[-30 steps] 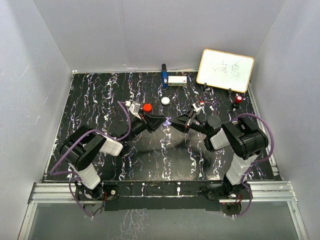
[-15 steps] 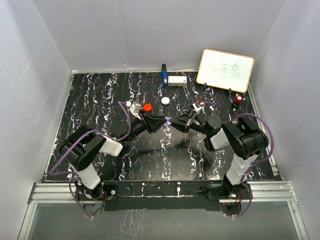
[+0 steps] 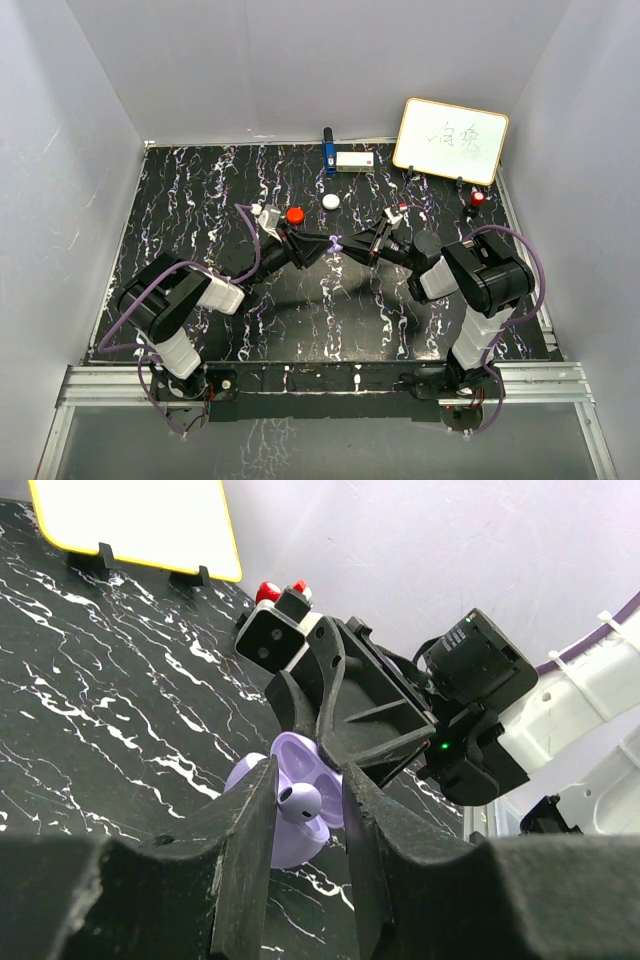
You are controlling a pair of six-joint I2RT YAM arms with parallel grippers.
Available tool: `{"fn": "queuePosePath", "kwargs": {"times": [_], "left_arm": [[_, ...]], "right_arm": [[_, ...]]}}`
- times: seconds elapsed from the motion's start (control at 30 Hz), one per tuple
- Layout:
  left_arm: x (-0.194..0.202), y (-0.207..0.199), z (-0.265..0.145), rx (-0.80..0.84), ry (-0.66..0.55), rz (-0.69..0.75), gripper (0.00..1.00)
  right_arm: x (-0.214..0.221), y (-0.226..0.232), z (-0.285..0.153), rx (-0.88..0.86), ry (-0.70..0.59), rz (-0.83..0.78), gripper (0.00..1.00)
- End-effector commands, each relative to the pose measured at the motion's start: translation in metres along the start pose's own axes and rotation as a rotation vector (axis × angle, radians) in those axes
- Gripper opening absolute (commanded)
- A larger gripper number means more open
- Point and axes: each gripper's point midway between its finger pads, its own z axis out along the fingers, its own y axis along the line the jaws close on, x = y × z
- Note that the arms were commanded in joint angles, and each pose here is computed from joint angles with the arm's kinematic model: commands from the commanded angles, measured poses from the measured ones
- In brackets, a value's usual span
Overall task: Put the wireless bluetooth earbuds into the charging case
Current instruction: Place the earbud in the charging case.
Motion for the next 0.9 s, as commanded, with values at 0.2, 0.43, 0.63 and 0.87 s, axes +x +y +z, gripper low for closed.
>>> {"fn": "queuePosePath", "kwargs": {"times": [0.2, 0.43, 0.63, 0.87], "left_arm": [[-0.0431, -0.0390, -0.0072, 0.142, -0.152, 0.085, 0.31], [-0.0417, -0.0397, -0.0081, 0.145, -0.147, 0.079, 0.31], [-0.0418, -0.0419, -0.0085, 0.153, -0.144, 0.073, 0.31], [-0.0400, -0.0426, -0.0089, 0.158, -0.136, 0.064, 0.31]], "right_arm": [[-0.0039, 0.0289, 0.0049, -0.109, -0.002, -0.102, 0.00], [-0.0042, 0.0281, 0.0056, -0.108, -0.002, -0.100, 0.00], [-0.0053, 0.0269, 0.0058, -0.106, -0.004, -0.100, 0.00], [-0.0056, 0.0275, 0.0071, -0.108, -0.002, -0.101, 0.00]]}}
